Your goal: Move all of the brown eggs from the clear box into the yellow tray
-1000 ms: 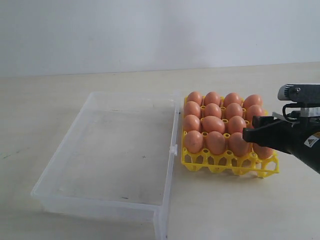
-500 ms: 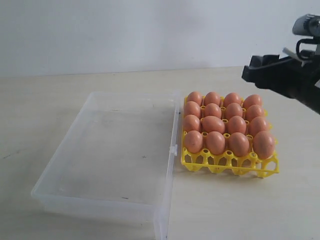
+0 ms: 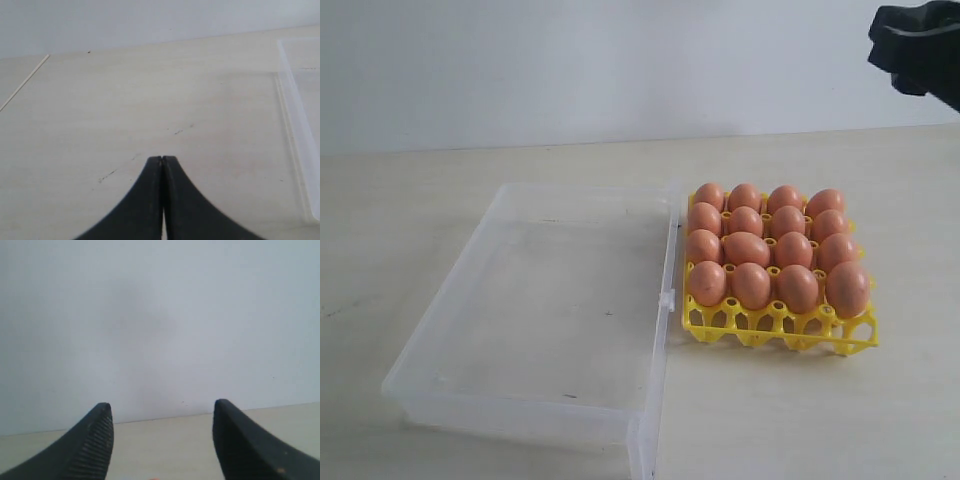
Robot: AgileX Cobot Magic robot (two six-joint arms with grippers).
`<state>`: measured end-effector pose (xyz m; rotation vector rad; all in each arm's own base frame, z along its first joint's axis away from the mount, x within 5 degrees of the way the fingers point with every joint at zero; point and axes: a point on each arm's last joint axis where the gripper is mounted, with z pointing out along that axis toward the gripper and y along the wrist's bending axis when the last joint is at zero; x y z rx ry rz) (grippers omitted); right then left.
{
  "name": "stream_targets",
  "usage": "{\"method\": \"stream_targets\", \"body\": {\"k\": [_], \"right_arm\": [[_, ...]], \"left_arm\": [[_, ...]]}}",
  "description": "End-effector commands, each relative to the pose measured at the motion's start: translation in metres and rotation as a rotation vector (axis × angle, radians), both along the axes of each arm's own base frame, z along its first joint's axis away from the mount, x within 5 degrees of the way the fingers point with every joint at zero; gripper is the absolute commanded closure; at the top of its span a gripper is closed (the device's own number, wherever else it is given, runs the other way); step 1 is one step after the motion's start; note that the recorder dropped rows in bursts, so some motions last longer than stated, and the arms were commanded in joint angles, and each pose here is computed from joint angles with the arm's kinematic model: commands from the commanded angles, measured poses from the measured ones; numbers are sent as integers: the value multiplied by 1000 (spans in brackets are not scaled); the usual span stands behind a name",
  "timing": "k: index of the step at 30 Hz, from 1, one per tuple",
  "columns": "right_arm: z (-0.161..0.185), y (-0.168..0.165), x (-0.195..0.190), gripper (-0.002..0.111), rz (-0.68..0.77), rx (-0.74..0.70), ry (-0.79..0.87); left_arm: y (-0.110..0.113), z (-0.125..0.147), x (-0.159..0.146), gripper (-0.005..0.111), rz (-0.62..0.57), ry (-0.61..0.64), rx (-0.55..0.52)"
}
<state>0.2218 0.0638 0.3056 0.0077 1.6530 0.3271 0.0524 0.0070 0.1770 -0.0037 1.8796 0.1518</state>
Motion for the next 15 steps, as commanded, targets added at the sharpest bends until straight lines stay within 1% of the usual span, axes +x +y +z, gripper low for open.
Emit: {"method": "stream_targets", "body": {"k": [1, 2, 5, 6, 11, 15], "right_arm": [[21, -5, -21, 70, 23, 6, -54], [26, -7, -26, 79, 26, 8, -75], [37, -10, -44, 104, 49, -59, -112], [39, -11, -49, 108, 59, -75, -113], [47, -16, -78, 108, 114, -127, -108], [48, -18, -94, 108, 150, -192, -103]], "left_arm": [[0, 2, 0, 107, -5, -16, -6], [0, 2, 0, 107, -5, -16, -6], [0, 2, 0, 107, -5, -16, -6], [0, 2, 0, 107, -5, -16, -6], [0, 2, 0, 107, -5, -16, -6], [0, 2, 0, 107, -5, -16, -6]]}}
